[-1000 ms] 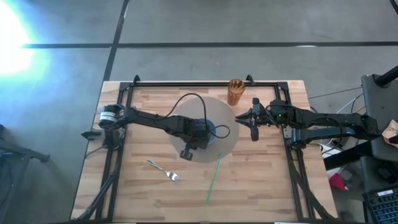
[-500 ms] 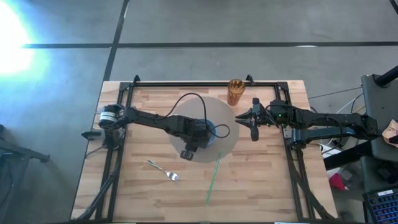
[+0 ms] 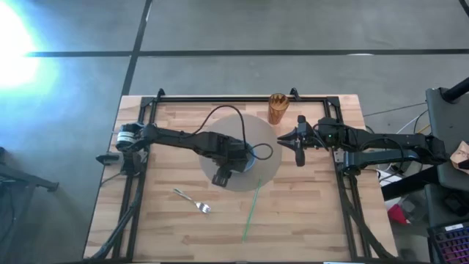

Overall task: Pick & Place Utensil
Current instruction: Put the spoon into the bowl

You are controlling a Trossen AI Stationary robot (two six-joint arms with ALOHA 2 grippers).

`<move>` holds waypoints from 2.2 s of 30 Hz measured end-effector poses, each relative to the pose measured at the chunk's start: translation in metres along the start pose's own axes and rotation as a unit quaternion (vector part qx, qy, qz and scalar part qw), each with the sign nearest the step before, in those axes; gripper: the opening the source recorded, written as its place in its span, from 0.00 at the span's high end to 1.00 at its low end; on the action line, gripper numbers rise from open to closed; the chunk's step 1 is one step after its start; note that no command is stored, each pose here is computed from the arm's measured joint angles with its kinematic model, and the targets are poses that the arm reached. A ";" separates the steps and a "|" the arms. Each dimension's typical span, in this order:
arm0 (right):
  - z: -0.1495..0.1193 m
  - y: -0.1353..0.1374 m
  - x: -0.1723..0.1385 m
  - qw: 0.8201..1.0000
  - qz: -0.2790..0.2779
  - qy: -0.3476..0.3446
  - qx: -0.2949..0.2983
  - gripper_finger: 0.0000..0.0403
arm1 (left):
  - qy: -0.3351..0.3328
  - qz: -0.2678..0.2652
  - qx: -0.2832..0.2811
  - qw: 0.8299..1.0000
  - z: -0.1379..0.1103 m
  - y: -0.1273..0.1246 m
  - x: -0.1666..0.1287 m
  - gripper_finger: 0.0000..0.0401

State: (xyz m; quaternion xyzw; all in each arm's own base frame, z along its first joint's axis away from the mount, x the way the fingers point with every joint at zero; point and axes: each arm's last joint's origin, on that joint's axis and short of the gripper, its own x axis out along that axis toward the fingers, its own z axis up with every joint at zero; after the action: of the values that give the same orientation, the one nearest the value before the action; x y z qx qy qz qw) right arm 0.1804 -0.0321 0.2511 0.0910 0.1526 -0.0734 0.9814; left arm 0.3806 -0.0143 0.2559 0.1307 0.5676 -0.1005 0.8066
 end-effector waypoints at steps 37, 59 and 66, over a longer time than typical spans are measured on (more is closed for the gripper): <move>-0.001 0.001 0.000 1.000 0.002 0.004 0.005 0.84 | -0.069 0.089 -0.160 0.981 -0.127 0.044 -0.079 0.52; 0.000 0.001 0.000 1.000 0.002 0.002 0.005 0.80 | 0.075 0.112 -0.246 0.960 -0.184 0.071 -0.025 0.52; -0.001 0.001 0.000 1.000 0.002 0.003 0.004 0.79 | 0.113 0.087 -0.240 0.960 -0.189 0.081 -0.004 0.52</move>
State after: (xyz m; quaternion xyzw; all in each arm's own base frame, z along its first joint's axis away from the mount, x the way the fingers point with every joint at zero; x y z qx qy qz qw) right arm 0.1803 -0.0312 0.2507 0.0952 0.1546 -0.0716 0.9808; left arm 0.2363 0.1232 0.2070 -0.0074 0.6485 0.1252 0.7508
